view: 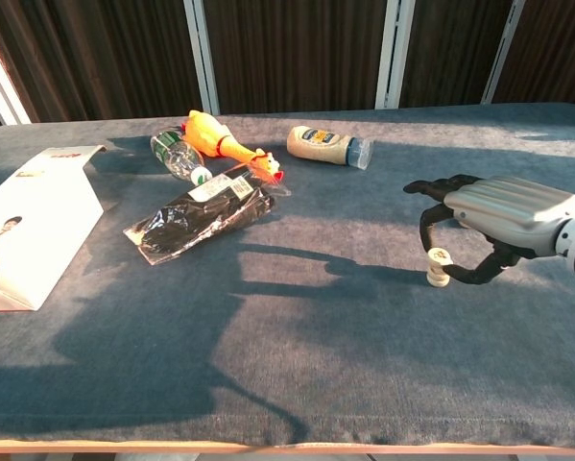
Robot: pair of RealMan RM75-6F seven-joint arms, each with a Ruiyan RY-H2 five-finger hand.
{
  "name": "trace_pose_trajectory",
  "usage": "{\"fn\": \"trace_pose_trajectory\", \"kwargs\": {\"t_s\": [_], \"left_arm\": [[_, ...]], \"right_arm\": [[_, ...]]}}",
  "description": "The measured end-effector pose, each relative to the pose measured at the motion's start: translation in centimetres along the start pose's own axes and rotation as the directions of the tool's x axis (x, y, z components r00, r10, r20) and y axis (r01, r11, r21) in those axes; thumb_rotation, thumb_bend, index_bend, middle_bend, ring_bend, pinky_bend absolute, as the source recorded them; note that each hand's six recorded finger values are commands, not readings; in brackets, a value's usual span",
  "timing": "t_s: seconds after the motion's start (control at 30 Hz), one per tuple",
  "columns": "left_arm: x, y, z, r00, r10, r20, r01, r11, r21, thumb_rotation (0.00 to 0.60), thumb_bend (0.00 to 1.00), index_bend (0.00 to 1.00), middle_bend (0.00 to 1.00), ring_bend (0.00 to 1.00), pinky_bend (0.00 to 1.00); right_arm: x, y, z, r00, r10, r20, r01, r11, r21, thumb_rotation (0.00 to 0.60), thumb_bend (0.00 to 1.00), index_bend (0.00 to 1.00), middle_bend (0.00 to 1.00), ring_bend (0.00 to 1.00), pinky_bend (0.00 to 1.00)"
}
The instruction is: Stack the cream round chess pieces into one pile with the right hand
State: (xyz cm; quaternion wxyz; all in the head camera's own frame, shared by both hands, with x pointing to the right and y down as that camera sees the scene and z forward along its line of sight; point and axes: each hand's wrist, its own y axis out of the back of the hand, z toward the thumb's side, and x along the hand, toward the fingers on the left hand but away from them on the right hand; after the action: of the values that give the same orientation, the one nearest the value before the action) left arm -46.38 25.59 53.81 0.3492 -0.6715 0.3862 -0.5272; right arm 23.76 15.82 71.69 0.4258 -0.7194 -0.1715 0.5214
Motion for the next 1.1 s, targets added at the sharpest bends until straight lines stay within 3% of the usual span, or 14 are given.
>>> {"fn": "trace_pose_trajectory", "kwargs": {"t_s": [0.73, 1.1], "left_arm": [[0.0, 0.0, 0.0, 1.0, 0.001, -0.001, -0.001, 1.0, -0.001, 0.6, 0.54, 0.0, 0.0, 0.0, 0.03], [0.1, -0.3, 0.3, 1.0, -0.006, 0.007, 0.006, 1.0, 0.007, 0.6, 0.54, 0.0, 0.0, 0.0, 0.03]], "right_arm": [[0.3, 0.7, -1.5, 0.999, -0.029, 0.04, 0.028, 1.0, 0.005, 0.6, 0.5, 0.44, 0.06, 0.0, 0.04], [-2.6, 1.5, -7.4, 0.974, -0.038, 0.223, 0.039, 0.999, 0.001, 0.6, 0.5, 0.45, 0.06, 0.0, 0.04]]}}
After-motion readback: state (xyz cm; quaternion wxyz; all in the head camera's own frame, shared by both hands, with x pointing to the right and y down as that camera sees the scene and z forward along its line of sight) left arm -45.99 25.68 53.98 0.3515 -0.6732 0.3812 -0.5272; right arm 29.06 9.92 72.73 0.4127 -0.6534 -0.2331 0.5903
